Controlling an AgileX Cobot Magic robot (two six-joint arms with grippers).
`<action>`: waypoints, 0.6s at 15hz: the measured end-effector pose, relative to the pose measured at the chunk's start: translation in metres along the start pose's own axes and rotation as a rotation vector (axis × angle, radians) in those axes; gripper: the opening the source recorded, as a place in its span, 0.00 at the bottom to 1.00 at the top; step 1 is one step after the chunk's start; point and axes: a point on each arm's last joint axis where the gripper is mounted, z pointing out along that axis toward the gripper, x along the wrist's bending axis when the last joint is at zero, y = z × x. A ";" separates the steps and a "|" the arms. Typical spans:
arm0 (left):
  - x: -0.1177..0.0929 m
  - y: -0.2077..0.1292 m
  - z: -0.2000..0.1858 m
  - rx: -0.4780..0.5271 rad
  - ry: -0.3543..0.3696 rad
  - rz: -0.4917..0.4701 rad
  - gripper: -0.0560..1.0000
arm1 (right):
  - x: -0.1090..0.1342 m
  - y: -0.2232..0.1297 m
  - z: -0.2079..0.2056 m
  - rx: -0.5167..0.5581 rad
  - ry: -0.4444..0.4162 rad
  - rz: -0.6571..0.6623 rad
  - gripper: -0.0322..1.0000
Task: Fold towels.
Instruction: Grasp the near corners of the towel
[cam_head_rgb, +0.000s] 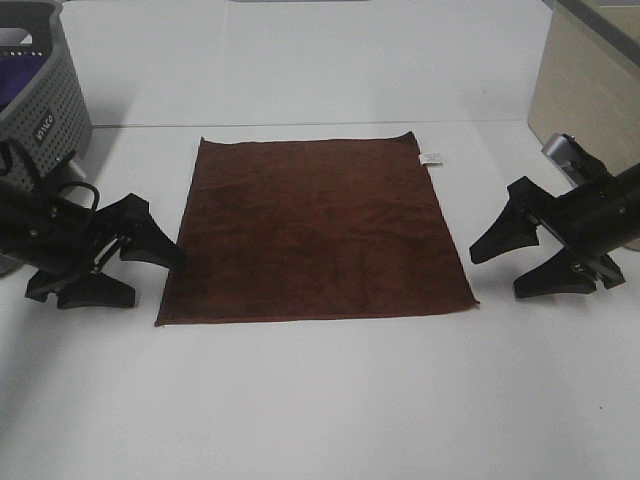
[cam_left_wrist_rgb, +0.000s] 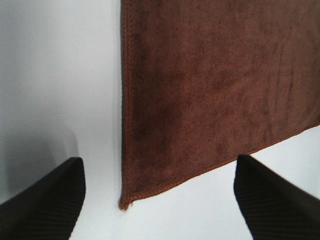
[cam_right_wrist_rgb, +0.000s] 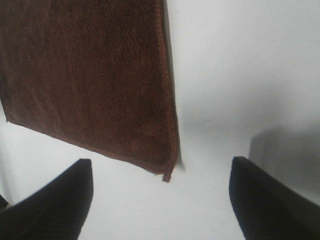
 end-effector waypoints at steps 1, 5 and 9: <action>0.002 0.002 0.006 0.012 -0.007 -0.012 0.77 | -0.001 0.002 0.001 -0.009 -0.007 -0.001 0.74; -0.020 -0.001 0.030 0.065 -0.051 0.026 0.76 | 0.004 0.016 0.019 0.045 0.020 -0.040 0.73; -0.032 -0.006 0.042 0.076 -0.060 0.039 0.73 | 0.030 0.019 0.050 0.142 0.038 -0.093 0.70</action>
